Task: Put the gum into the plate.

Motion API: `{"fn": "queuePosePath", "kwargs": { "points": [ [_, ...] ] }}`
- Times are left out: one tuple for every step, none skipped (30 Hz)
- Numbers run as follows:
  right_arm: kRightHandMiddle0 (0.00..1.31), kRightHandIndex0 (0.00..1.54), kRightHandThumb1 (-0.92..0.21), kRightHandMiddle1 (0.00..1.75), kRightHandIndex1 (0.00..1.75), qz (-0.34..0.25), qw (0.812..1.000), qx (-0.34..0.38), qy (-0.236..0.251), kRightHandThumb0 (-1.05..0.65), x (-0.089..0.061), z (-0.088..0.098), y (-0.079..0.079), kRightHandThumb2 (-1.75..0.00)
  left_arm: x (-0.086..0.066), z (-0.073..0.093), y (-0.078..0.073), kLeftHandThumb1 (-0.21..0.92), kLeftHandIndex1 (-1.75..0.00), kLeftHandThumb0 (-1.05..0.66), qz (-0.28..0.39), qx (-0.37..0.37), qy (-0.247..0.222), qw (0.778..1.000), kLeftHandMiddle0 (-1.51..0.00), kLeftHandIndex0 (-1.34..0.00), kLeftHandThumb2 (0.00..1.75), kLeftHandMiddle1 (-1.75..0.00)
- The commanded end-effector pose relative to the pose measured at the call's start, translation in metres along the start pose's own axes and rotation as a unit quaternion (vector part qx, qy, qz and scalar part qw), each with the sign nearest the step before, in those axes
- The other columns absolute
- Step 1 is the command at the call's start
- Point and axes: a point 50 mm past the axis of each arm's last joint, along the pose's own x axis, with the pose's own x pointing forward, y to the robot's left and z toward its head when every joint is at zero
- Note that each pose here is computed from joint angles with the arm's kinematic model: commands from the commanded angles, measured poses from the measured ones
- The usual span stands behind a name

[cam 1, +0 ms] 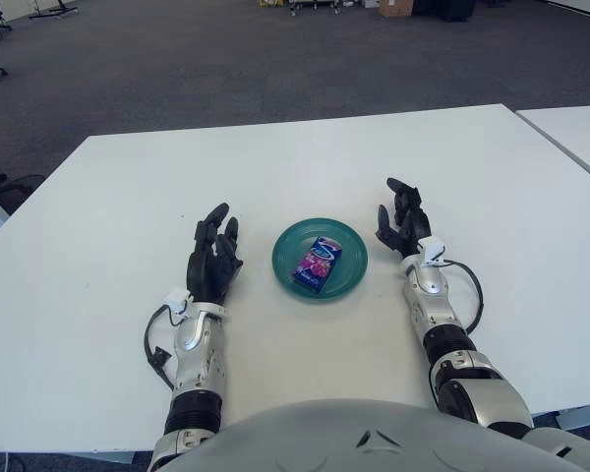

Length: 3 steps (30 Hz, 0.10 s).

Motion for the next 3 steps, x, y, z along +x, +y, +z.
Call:
{"fn": "queuePosePath", "kwargs": {
  "points": [
    [0.02, 0.0, -0.48, 0.02, 0.0, -0.008, 0.999, 0.028, 0.039, 0.12, -0.0137, -0.0172, 0.0041, -1.38, -0.0202, -0.0144, 0.0111, 0.92, -0.71, -0.79, 0.027, 0.002, 0.043, 0.999, -0.29, 0.0, 0.82, -0.01],
    [0.03, 0.0, -0.48, 0.03, 0.0, -0.009, 0.999, 0.03, 0.039, 0.13, -0.0136, -0.017, 0.004, -1.4, -0.0202, -0.0143, 0.011, 0.92, -0.72, -0.79, 0.027, 0.002, 0.043, 0.999, -0.29, 0.0, 0.82, -0.01],
    [0.03, 0.01, -0.48, 0.03, 0.0, -0.011, 0.999, 0.031, 0.038, 0.15, -0.0135, -0.0168, 0.0043, -1.41, -0.0201, -0.0143, 0.0113, 0.92, -0.72, -0.79, 0.027, 0.002, 0.043, 0.999, -0.29, 0.0, 0.81, -0.01]
  ]
}}
